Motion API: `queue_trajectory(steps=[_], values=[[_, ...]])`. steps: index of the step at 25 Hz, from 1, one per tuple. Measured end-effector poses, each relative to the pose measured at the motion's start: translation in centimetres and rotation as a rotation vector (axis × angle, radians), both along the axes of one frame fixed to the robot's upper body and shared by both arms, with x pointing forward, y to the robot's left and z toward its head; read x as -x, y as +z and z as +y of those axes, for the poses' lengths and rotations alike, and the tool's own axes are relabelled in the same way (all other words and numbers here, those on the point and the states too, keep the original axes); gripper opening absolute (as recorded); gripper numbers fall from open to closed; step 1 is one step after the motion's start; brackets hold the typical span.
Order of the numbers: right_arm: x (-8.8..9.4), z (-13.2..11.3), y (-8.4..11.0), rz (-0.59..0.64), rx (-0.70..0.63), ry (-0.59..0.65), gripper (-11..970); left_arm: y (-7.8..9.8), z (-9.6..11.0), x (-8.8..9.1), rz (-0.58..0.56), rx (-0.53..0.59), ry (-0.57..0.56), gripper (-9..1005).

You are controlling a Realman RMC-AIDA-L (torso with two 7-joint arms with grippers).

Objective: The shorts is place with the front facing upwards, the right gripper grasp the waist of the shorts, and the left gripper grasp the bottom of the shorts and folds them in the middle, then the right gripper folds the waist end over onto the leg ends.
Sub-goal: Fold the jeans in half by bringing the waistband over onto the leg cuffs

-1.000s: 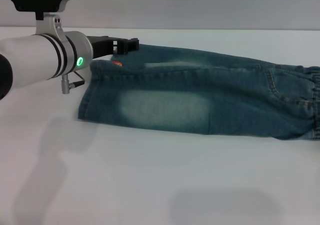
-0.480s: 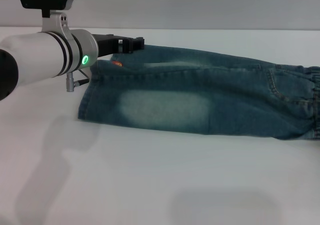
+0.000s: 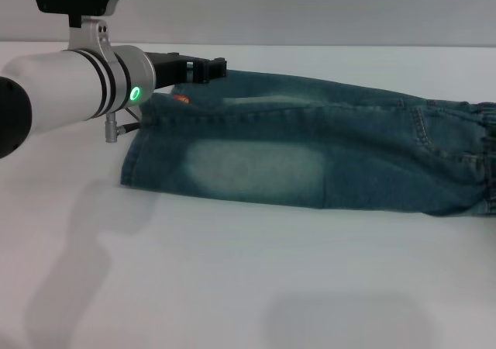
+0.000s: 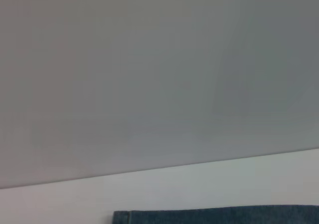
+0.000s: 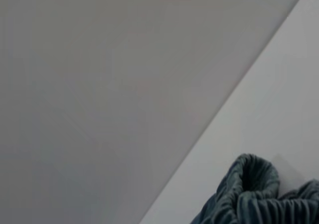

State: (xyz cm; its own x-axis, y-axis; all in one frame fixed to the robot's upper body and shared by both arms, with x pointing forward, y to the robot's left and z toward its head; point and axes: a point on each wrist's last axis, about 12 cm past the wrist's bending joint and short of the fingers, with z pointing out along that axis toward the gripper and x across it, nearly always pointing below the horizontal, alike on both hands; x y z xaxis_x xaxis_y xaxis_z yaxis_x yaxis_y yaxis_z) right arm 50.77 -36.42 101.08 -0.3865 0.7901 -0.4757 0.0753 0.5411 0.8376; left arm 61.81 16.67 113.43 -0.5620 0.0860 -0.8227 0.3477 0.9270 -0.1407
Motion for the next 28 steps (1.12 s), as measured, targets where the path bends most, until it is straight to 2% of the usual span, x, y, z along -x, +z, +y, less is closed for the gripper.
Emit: queue_trajectory(steps=[4, 11, 16, 19, 28], values=[[-0.6, -0.2, 0.0, 0.047, -0.006, -0.001, 545, 0.0, -0.2, 0.0, -0.008, 0.000, -0.006, 791], [-0.9, -0.4, 0.4, 0.030, 0.005, 0.000, 405, 0.0, -0.4, 0.1, -0.020, 0.002, -0.011, 791], [-1.1, -0.1, 1.1, -0.013, -0.004, 0.028, 176, -0.4, -0.4, 0.1, -0.023, -0.002, -0.012, 790], [-1.5, 0.2, 2.0, -0.061, -0.019, 0.061, 124, -0.8, -0.7, 0.1, -0.032, -0.004, -0.018, 790], [-3.3, 1.7, 5.1, -0.193, -0.106, 0.161, 114, -2.0, -1.2, 0.4, -0.058, -0.002, -0.029, 790]])
